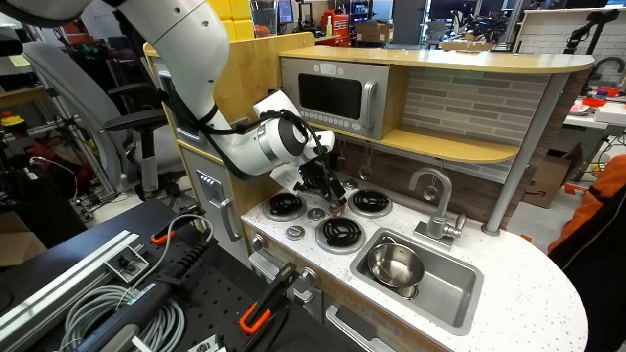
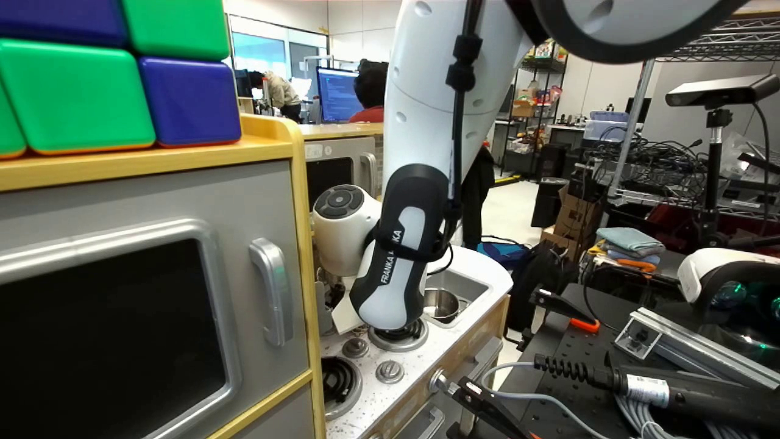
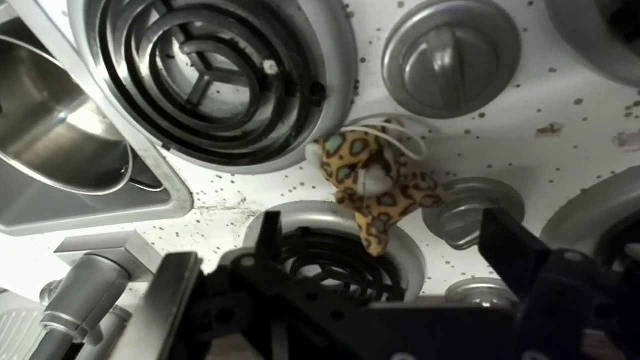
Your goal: Remove the plush toy from the top of the stove and put it inside the pot in the sink
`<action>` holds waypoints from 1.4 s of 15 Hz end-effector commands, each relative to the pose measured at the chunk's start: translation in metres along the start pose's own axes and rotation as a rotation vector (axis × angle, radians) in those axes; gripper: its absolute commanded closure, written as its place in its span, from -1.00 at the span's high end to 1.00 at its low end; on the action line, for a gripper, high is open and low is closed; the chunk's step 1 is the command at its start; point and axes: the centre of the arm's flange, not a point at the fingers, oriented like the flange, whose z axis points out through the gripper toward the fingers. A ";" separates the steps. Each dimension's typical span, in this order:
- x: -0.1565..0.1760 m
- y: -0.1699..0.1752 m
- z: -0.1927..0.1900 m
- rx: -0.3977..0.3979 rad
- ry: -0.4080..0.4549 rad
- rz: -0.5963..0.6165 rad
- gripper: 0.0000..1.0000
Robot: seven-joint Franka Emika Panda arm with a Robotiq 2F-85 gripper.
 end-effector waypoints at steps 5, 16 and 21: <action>0.010 0.004 0.024 0.011 -0.046 0.048 1.00; 0.024 0.020 0.015 0.110 -0.136 0.121 -0.43; 0.040 0.050 -0.030 0.178 -0.232 0.134 -0.25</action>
